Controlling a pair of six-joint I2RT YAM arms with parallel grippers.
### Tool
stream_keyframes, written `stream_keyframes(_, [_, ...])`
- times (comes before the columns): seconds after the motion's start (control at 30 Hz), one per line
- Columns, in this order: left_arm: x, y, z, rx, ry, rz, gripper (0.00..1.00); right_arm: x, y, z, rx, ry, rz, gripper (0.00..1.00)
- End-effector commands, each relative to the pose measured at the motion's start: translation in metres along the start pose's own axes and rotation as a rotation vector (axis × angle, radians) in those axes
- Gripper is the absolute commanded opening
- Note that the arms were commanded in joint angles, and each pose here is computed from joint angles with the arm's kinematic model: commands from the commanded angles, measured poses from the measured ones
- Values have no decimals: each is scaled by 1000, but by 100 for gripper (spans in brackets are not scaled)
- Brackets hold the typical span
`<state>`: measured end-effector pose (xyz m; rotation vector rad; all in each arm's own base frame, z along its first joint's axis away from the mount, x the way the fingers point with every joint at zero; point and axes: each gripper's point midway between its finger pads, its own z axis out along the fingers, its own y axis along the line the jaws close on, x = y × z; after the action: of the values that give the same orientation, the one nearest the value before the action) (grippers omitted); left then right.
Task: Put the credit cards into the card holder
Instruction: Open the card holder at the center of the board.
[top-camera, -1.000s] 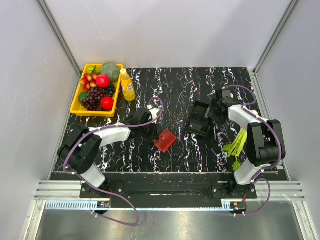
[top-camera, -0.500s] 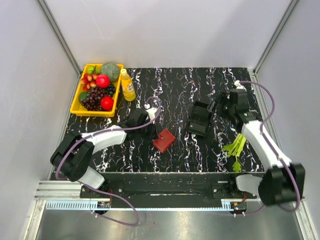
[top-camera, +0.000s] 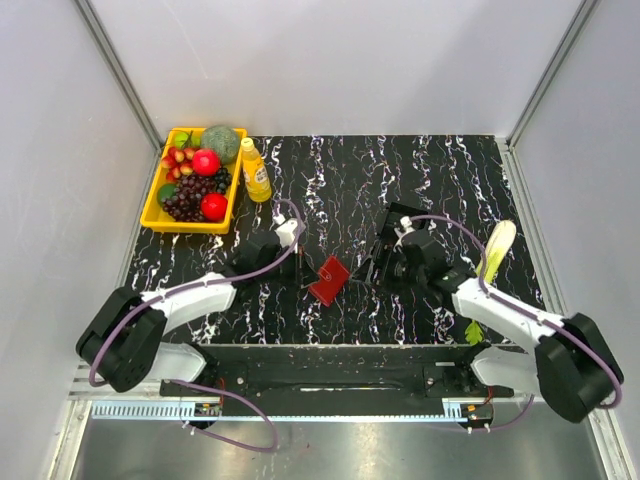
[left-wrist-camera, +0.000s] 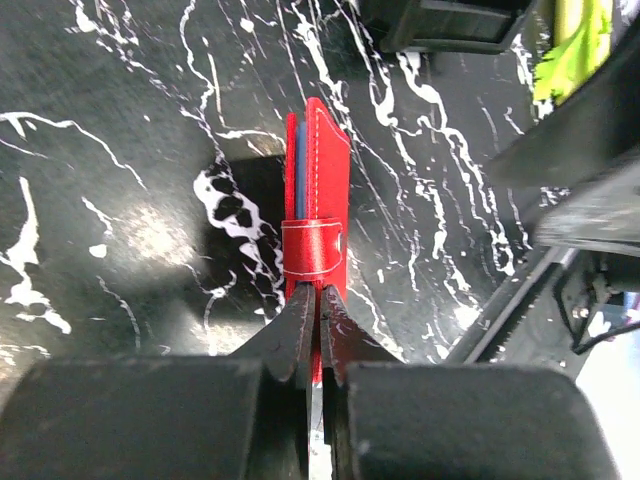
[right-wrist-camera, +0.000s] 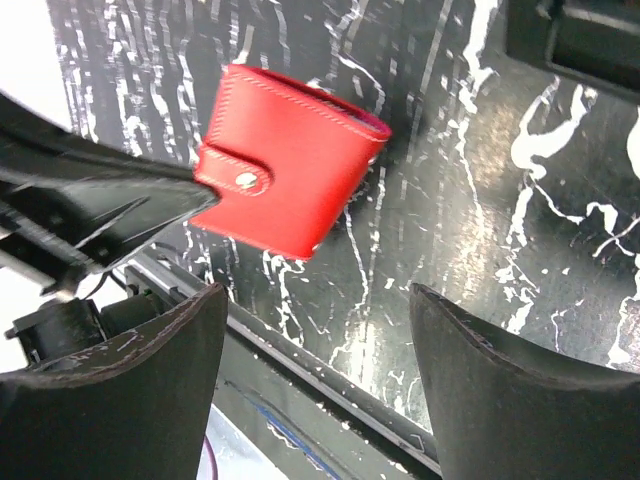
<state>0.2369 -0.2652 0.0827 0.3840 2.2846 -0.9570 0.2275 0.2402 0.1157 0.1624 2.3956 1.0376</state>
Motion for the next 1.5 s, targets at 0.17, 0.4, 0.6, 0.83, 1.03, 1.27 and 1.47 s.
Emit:
stream_keyframes(0.17, [-27,-57,-15,313,-184,-148,0,9,14,24,-115,-7,114,80])
stream_keyframes(0.4, [3,-22,9,179,-112,-265,0,17,-2,38,13,17,112,76])
stream_keyframes(0.6, [26,-1,16,101,-77,-341,0,29,-21,54,70,43,174,72])
stream_keyframes(0.83, [65,31,26,-29,17,-405,0,43,-33,70,107,83,204,66])
stream_keyframes(1.03, [80,38,31,-43,62,-395,0,60,-33,87,102,133,206,55])
stream_keyframes(1.27, [84,38,32,-38,77,-384,0,58,-29,92,111,107,180,23])
stream_keyframes(1.47, [67,57,23,-192,52,-296,43,43,-25,77,127,51,102,7])
